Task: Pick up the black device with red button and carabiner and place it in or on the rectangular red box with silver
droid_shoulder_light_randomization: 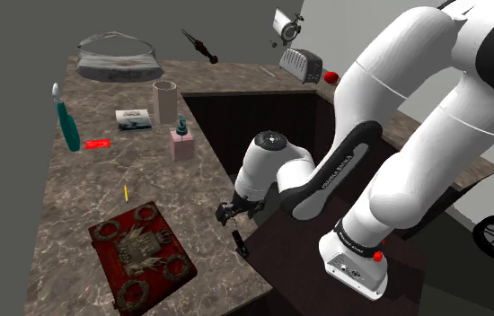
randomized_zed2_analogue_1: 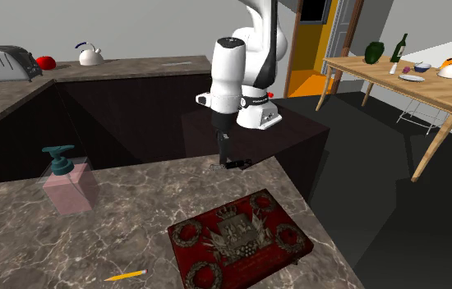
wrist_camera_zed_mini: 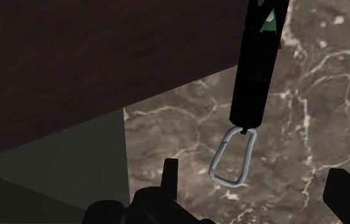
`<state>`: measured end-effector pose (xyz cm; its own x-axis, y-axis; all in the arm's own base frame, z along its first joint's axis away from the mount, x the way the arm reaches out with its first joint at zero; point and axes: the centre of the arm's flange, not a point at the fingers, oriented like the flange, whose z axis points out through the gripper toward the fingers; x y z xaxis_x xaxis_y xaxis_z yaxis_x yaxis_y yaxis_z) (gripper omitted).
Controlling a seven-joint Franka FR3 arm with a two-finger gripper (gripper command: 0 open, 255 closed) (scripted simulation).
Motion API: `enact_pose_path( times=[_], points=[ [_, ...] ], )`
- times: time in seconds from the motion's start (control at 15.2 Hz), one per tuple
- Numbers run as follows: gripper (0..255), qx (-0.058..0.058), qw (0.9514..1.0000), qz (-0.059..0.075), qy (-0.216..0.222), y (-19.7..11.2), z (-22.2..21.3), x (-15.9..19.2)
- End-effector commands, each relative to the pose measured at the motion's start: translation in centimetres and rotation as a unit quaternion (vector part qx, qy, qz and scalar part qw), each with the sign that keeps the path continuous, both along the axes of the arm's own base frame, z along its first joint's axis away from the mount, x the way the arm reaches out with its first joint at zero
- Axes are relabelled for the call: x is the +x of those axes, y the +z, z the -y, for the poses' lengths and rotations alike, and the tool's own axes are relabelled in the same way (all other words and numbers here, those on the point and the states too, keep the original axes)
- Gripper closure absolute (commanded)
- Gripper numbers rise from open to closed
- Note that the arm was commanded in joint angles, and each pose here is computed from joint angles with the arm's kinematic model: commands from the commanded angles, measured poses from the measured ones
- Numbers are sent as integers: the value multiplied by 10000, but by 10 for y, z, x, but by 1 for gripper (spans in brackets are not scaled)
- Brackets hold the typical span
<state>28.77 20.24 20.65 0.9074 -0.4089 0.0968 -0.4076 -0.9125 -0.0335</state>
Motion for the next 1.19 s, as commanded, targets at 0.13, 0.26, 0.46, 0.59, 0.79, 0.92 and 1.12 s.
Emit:
enact_pose_path(
  times=[0.13,0.26,0.46,0.59,0.79,0.92,1.12],
  points=[
    [0,54,9994,75,-332,-22,-4,-8],
    [0,55,9994,74,-332,-32,-4,-7],
    [0,54,9994,75,-332,-46,-4,-5],
    [0,54,9994,75,-332,-46,-4,-5],
    [0,54,9994,75,-332,-46,-4,-5],
    [0,54,9994,75,-332,-46,-4,-5],
    [255,54,9994,75,-332,-46,-4,-5]
  ],
)
